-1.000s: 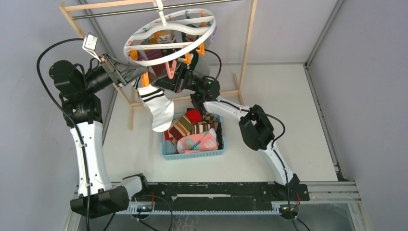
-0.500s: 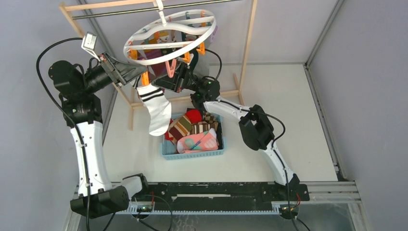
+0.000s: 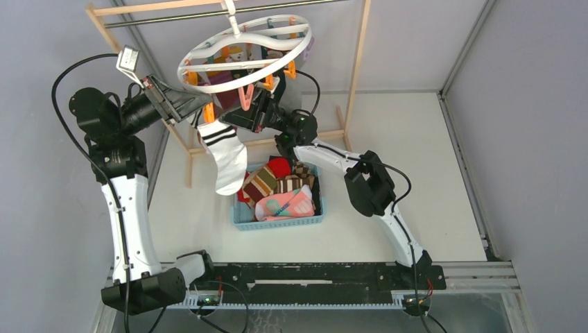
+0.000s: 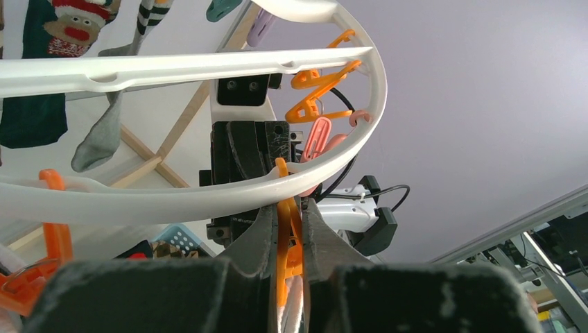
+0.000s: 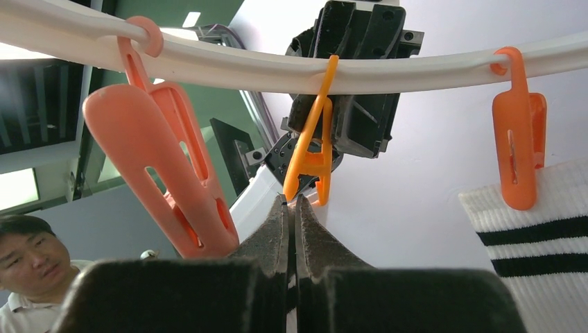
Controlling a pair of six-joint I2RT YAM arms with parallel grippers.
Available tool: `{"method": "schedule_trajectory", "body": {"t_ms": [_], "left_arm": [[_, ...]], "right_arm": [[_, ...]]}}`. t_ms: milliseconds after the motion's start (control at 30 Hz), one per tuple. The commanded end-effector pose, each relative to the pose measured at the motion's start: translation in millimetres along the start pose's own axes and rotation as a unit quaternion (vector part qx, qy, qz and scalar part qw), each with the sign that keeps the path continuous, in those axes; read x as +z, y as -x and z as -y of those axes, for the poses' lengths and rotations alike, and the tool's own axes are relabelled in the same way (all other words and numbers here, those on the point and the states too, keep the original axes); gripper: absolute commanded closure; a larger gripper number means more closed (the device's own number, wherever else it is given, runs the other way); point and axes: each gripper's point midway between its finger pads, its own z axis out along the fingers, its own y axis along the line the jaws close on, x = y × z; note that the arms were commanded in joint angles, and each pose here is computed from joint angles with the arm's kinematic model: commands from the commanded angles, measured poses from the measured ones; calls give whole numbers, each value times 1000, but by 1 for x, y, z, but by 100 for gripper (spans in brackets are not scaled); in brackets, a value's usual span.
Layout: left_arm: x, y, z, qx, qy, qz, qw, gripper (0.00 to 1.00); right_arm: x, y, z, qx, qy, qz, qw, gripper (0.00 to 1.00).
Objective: Clip the socks to the hanger
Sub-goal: Clamp the sock onto the hanger.
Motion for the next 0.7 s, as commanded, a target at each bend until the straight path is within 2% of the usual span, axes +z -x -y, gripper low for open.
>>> {"method": "schedule_trajectory", "body": {"t_ms": [0,667], "left_arm": [[-4,-9,13,15,-24,-17,999,100],[-5,-15,14,20,-30,-22,999,100]], "right_arm": [[0,2,-9,-14,22,7,1000,100],[-1,12,-4,-30,17,36,999,100]]}}
